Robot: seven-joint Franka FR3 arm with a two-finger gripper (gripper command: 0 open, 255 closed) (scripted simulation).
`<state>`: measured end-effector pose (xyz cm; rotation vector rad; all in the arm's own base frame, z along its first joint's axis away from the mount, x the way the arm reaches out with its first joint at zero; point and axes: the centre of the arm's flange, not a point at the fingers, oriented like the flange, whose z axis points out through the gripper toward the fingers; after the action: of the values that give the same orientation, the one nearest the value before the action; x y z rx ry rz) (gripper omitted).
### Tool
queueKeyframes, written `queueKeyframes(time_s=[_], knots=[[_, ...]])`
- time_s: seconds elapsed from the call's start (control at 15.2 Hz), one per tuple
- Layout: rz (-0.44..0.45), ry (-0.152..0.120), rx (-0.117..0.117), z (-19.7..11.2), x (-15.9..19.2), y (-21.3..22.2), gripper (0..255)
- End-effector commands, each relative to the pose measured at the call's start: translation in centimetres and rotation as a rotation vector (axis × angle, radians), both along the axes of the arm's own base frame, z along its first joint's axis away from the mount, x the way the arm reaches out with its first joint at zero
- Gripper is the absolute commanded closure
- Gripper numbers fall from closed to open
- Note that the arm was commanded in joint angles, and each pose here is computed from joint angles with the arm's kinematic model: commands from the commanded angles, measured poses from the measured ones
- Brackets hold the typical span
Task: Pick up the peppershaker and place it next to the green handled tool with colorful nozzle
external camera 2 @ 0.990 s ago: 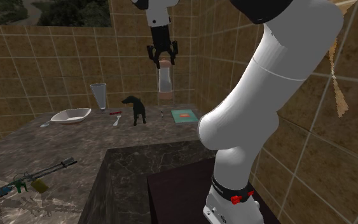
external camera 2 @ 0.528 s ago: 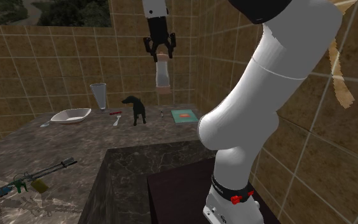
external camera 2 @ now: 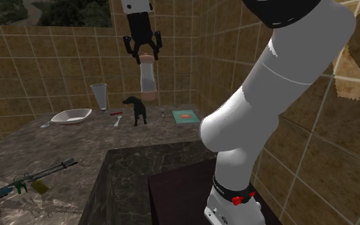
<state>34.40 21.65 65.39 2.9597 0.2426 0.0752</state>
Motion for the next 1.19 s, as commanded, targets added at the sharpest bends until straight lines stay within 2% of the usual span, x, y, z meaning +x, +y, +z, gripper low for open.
queueKeyframes(time_s=[0.0,1.12], knots=[[-0.002,0.000,0.000,0.1,-1.5,2.1,255],[-0.002,0.000,0.000,0.2,-14.1,20.7,255]])
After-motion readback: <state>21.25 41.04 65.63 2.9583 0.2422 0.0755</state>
